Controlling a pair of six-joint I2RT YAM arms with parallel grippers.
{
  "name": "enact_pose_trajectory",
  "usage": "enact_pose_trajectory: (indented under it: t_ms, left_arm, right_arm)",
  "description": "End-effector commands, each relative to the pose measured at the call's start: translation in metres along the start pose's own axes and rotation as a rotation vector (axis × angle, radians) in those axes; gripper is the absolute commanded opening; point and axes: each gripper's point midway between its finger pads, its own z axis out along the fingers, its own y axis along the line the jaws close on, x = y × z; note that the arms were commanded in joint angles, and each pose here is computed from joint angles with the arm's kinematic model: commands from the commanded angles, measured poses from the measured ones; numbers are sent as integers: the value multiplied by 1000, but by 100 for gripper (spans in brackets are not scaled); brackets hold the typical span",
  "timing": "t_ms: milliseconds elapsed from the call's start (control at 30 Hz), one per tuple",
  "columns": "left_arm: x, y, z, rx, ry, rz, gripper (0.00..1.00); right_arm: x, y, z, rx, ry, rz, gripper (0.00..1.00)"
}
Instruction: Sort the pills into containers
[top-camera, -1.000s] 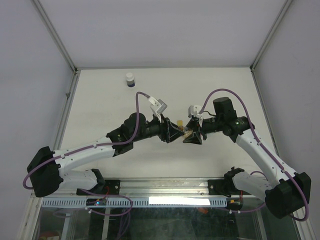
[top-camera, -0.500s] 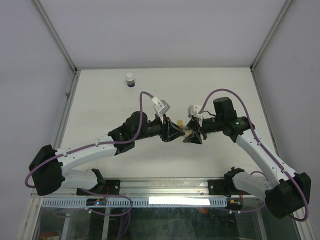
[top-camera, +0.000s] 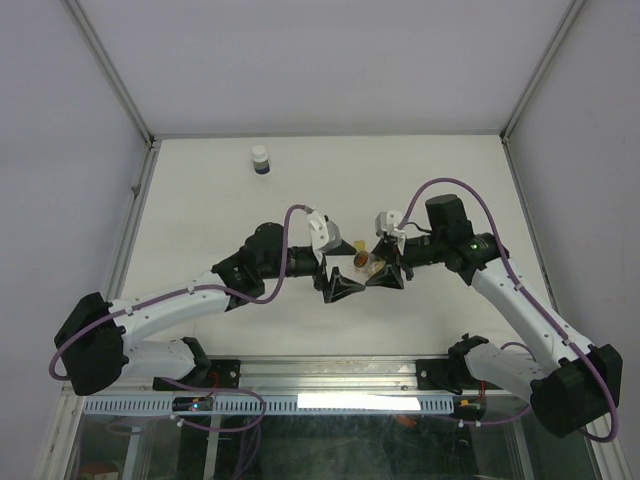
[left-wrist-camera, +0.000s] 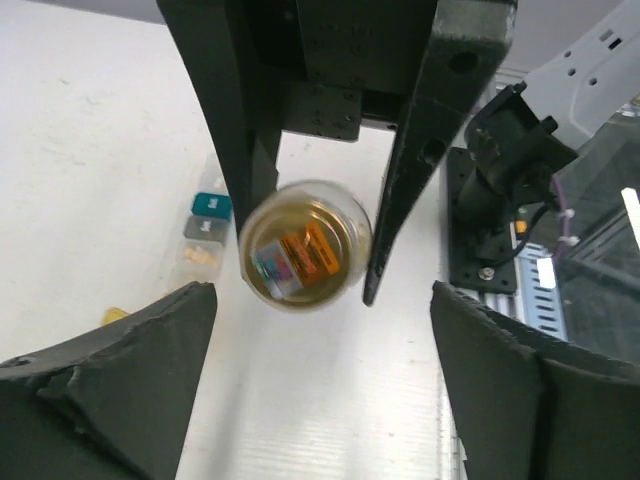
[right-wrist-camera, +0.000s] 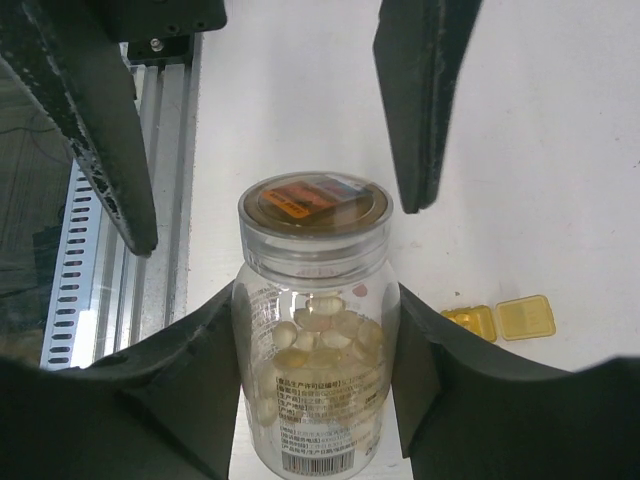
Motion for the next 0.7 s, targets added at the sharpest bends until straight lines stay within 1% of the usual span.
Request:
enact_pose_trajectory:
  t_ms: [0,67,133,200,233,333,667]
  left_arm:
    - [-27,-1,-19,-50,-163,-26,98]
    - [-33,2,-30,-101,-228,-102,99]
    - [-40,10,-38,-175,-277,-212,99]
    - [-42,16,-40,-225,-289,-347,96]
    - [-45,14,-39,-227,-291,-375,94]
    - [-51,6,-33,-236,-300,-396,90]
    - [-50,5,-7,-258,-201,-411,78]
  right_arm:
    - [-18,-2,-4,10,-45,-43,0]
    - [-19,-2,-4,9,-47,-45,0]
    - [-18,-2,-3,5,-45,-41,0]
    - [-18,-2,-3,4,-43,-40,0]
    - [-18,-2,-3,5,-42,-40,0]
    - [-18,-2,-3,7,-42,-41,0]
    - [-18,-3,-3,10,-41,-44,0]
